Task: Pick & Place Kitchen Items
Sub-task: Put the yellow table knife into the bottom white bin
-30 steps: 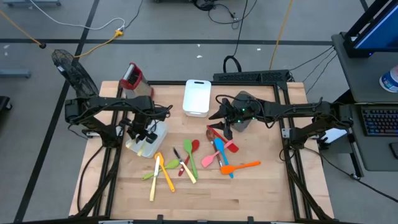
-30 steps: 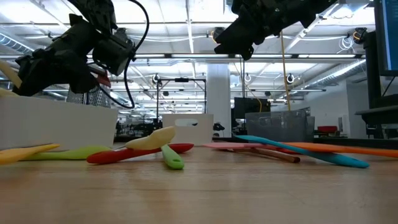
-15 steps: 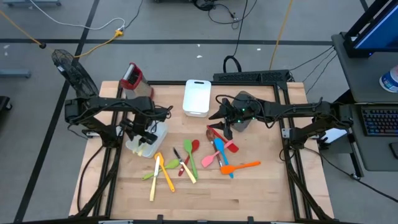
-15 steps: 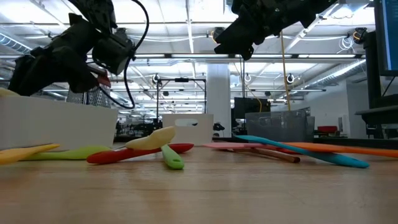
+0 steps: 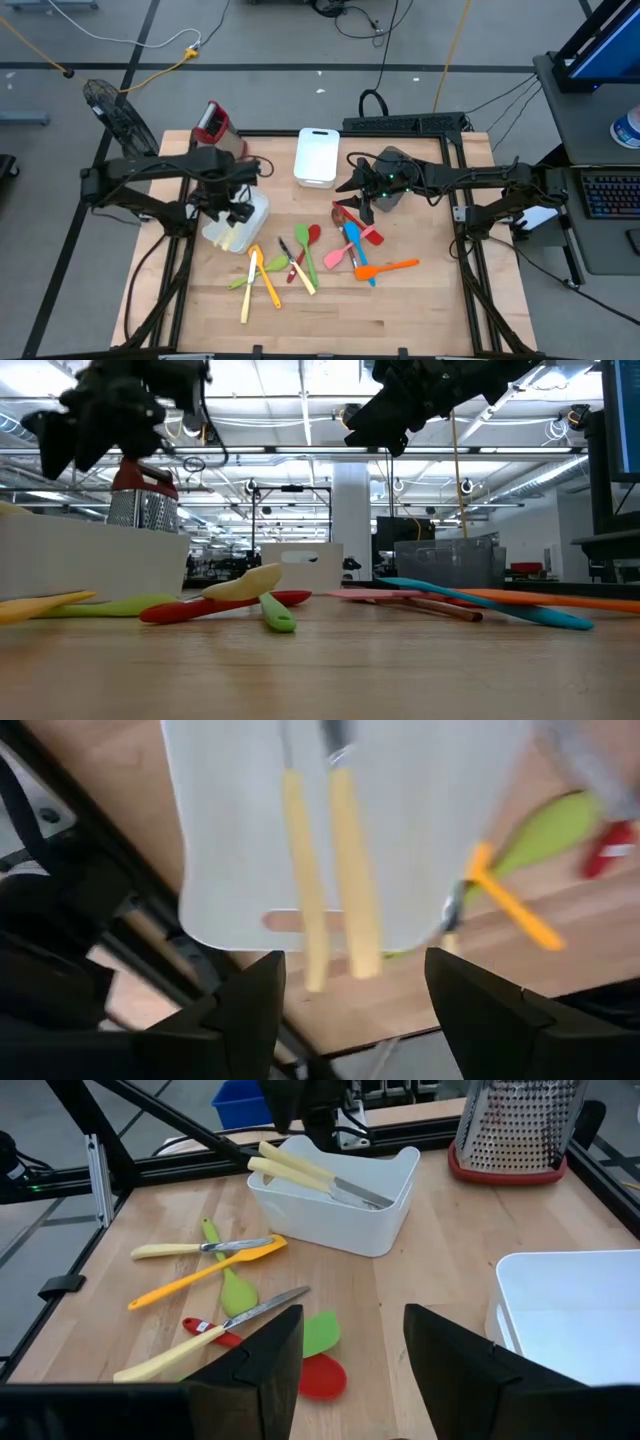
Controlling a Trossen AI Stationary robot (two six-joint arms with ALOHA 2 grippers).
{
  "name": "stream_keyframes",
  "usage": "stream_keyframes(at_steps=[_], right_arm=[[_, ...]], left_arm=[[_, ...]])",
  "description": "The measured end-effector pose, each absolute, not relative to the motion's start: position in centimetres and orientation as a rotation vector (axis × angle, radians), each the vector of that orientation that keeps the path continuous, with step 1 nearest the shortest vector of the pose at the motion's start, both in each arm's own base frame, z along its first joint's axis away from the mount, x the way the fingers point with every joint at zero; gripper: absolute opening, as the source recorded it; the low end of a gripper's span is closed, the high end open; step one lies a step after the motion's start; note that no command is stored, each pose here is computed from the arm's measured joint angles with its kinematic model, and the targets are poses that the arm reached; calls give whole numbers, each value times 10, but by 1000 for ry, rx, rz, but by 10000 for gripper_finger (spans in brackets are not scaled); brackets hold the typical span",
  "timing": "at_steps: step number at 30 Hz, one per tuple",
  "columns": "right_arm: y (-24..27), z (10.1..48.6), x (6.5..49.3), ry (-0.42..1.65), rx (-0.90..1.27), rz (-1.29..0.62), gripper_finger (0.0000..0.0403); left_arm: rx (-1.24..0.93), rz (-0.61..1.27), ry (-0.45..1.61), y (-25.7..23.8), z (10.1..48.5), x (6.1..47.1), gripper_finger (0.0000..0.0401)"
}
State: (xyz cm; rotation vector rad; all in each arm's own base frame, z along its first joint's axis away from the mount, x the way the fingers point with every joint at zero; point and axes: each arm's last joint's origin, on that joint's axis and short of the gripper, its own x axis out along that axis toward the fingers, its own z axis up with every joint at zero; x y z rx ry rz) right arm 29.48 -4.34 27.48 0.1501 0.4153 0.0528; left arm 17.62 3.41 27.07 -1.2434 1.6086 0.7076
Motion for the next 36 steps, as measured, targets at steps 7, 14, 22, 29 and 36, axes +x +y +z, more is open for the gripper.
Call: stream_keyframes(at_steps=[7,14,22,29,36], right_arm=[[-43,275,295,415,150,53,167],[-43,275,295,415,150,53,167],[-43,275,295,415,150,53,167],[-43,275,295,411,147,53,167],[-43,275,295,408,146,54,167]], left_arm=[[-1191,668,1362,15,311,173,246],[-1122,476,1102,-7,333,181,246],[-1093,247,981,-41,342,201,246],[-1154,230,1100,-82,330,210,246],[-1241,346,1253,-122,308,214,246]])
